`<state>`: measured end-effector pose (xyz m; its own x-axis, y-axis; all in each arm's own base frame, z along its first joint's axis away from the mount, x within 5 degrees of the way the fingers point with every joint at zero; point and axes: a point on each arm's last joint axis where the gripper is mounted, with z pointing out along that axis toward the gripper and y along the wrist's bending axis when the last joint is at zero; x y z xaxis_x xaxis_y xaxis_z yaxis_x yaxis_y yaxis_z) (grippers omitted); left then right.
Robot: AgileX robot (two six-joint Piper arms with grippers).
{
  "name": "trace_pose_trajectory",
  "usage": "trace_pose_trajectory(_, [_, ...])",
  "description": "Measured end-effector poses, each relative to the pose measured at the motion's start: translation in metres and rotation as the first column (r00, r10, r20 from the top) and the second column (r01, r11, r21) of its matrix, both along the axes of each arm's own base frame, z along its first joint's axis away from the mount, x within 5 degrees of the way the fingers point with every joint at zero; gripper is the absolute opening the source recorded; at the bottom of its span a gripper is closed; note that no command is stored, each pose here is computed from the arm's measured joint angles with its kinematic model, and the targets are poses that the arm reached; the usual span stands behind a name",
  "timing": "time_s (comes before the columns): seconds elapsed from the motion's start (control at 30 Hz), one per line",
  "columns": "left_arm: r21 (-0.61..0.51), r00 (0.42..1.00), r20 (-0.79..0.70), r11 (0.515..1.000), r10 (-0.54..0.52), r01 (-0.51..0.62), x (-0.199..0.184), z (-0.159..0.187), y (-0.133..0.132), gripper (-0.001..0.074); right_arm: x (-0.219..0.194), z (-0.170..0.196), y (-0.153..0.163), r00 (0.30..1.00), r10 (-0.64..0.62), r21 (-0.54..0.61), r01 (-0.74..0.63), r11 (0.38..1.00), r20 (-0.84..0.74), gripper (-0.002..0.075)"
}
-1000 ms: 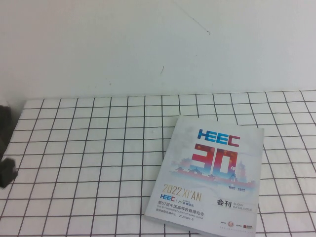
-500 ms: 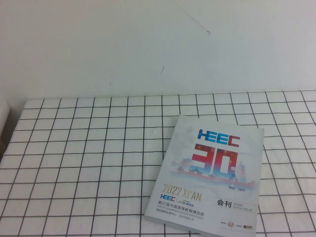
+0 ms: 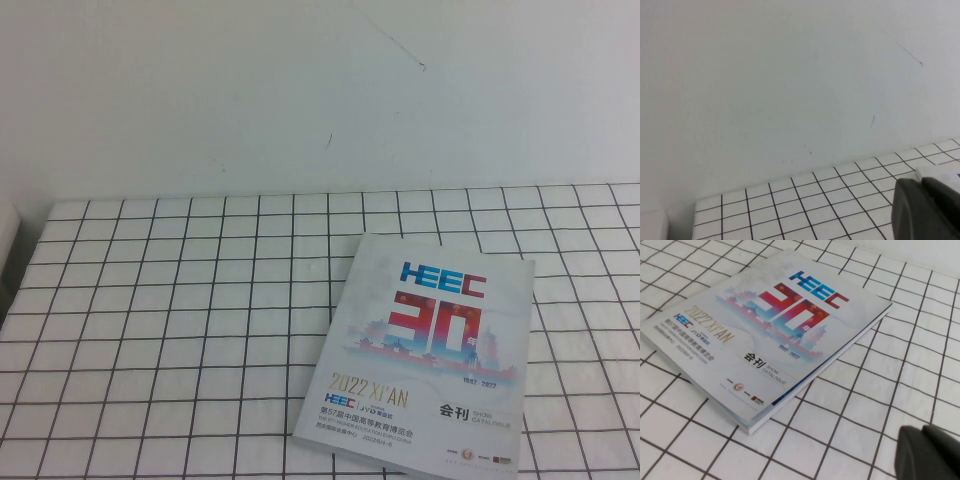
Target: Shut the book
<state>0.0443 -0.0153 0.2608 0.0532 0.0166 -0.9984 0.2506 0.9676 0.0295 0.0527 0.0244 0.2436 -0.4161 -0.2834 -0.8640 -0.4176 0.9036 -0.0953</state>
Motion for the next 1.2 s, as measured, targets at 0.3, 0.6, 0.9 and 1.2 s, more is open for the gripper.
trace_pose_trajectory(0.3, [0.0, 1.0, -0.002, 1.0, 0.001, -0.001, 0.0, -0.002, 0.0, -0.0004, 0.0, 0.0, 0.0, 1.0, 0.0, 0.0, 0.0, 1.0, 0.0, -0.0003])
trace_pose_trajectory(0.6, [0.133, 0.995, -0.074, 0.99, 0.065, -0.054, 0.008, -0.053, 0.004, -0.0004, 0.0, 0.0, 0.0, 1.0, 0.001, -0.002, -0.001, 1.0, 0.001, -0.0003])
trace_pose_trajectory(0.9, [-0.001, 0.94, -0.31, 0.989, 0.141, -0.149, 0.009, -0.084, 0.008, -0.0003, 0.0, 0.0, 0.0, 1.0, 0.001, 0.001, -0.001, 1.0, 0.001, -0.0003])
trace_pose_trajectory(1.2, [-0.021, 0.932, -0.319, 0.982, 0.173, -0.19, 0.009, -0.084, 0.01, -0.0004, 0.0, 0.0, 0.0, 1.0, 0.002, 0.003, -0.002, 1.0, 0.0, -0.0003])
